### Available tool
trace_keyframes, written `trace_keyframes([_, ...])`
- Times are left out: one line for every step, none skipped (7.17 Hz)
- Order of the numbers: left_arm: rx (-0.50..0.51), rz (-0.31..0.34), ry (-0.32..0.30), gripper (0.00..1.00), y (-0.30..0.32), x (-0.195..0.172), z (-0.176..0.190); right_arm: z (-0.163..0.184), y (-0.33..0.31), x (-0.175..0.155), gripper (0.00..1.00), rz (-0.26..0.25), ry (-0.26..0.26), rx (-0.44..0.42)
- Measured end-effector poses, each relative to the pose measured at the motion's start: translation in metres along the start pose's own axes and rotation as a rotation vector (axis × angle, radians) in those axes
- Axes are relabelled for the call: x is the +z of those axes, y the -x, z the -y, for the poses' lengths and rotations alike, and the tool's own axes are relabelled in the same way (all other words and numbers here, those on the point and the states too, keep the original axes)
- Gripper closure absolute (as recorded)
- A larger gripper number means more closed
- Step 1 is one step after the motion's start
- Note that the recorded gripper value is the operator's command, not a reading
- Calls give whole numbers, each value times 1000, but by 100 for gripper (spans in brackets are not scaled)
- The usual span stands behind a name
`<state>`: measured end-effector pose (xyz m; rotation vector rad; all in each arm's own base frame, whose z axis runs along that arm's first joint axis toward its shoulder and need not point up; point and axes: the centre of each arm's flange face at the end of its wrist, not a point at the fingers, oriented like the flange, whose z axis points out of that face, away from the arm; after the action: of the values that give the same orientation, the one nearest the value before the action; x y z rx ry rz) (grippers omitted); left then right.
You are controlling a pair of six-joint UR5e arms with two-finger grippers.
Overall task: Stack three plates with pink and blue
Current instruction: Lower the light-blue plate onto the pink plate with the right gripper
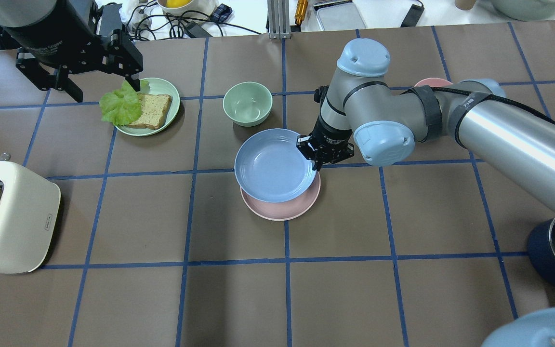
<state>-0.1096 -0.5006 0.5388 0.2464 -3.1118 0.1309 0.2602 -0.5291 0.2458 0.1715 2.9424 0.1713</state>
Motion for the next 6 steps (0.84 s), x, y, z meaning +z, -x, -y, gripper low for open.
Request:
trace_keyframes([0,0,0,0,0,0,0,-7,-3,1,100,-4,4,-1])
trace_keyframes([0,0,1,0,0,0,0,-11,-5,3,100,-7,8,-2])
trace_keyframes([0,0,1,0,0,0,1,-14,-6,5,100,-7,12,-3])
trace_keyframes([0,-1,1,0,0,0,1,-15,-7,7,100,-6,14,-3])
trace_keyframes([0,-1,1,0,0,1,1,-15,-7,8,100,-5,16,-3])
trace_keyframes([0,-1,2,0,0,1,1,-15,-7,10,100,-4,20,-3])
